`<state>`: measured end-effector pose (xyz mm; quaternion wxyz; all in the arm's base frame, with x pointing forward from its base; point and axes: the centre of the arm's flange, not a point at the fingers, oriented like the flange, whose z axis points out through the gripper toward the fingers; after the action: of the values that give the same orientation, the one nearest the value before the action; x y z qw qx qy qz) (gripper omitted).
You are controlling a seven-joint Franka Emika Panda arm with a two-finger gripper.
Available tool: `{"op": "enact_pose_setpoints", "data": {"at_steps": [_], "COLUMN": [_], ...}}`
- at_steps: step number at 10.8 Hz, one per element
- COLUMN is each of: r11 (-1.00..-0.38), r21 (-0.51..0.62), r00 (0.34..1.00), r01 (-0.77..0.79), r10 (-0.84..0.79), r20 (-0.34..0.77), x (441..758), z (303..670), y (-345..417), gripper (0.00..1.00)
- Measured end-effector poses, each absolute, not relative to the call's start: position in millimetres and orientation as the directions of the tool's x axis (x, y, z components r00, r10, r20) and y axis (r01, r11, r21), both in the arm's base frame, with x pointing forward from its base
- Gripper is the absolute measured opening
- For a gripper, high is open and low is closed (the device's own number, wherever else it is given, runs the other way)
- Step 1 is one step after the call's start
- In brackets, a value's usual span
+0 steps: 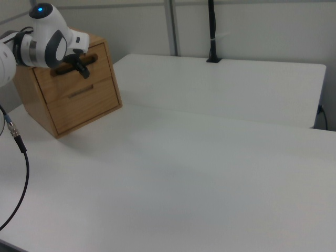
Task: Open the drawer by sliding it
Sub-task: 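Lower the gripper onto the black handle and close on it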
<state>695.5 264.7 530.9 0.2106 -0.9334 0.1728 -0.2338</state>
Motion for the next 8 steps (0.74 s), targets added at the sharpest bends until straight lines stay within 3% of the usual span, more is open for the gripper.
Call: {"op": "enact_pose_setpoints", "data": {"at_steps": [4,7,8], "r11": [-0.831,-0.825,-0.821], "r21": [-0.517,-0.529,-0.537], "r00": [0.829,0.831,0.83], "r01": [-0.204,-0.198,-0.193], "r10": [-0.428,-0.427,-0.429], "r20": [0.36,0.356,0.358], "x": [698,703,705], "z": [544,541,540], "y": [274,280,283], "gripper": [0.6,0.4,0.24]}}
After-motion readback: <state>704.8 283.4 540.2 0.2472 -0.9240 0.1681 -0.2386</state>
